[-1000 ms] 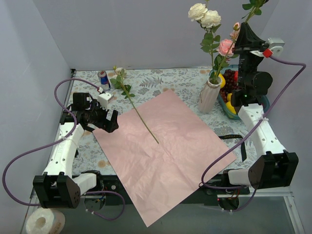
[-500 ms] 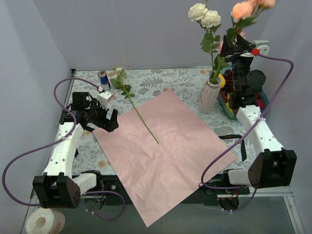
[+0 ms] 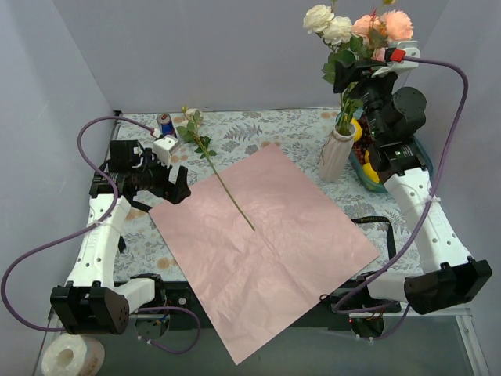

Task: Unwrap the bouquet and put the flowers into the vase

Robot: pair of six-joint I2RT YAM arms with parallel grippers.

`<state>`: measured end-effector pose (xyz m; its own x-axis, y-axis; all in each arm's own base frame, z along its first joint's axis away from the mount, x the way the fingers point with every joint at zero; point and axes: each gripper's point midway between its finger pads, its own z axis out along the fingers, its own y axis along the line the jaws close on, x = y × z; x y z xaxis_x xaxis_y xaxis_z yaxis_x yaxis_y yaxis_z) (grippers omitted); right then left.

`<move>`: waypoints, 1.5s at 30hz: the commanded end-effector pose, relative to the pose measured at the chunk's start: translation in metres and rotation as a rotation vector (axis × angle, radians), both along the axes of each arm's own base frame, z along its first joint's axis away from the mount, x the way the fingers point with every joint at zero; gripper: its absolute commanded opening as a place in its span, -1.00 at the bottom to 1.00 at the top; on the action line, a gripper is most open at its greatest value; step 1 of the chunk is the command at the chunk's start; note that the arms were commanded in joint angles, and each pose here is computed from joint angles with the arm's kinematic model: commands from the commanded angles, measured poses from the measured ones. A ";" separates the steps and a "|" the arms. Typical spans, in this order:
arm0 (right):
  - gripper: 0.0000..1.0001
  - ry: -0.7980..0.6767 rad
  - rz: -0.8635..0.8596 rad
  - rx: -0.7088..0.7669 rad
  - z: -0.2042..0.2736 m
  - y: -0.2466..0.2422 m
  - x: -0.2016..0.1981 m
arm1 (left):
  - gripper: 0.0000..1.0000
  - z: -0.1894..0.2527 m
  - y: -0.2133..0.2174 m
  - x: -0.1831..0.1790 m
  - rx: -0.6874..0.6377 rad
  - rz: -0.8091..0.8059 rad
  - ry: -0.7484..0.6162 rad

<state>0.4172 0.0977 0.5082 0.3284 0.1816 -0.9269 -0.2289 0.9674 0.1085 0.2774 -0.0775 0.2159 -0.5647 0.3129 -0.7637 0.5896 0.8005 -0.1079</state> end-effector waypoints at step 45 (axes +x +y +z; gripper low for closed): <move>0.48 0.796 0.650 -0.561 -0.349 0.388 -0.005 | 0.96 -0.012 0.077 0.033 -0.001 0.305 0.090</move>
<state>0.3871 0.4750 0.1244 -0.4003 -0.5009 -0.7674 -0.7916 0.6109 0.0142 0.3188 -0.0161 0.2132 -0.6906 0.0775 -0.7191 0.3130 0.9284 -0.2005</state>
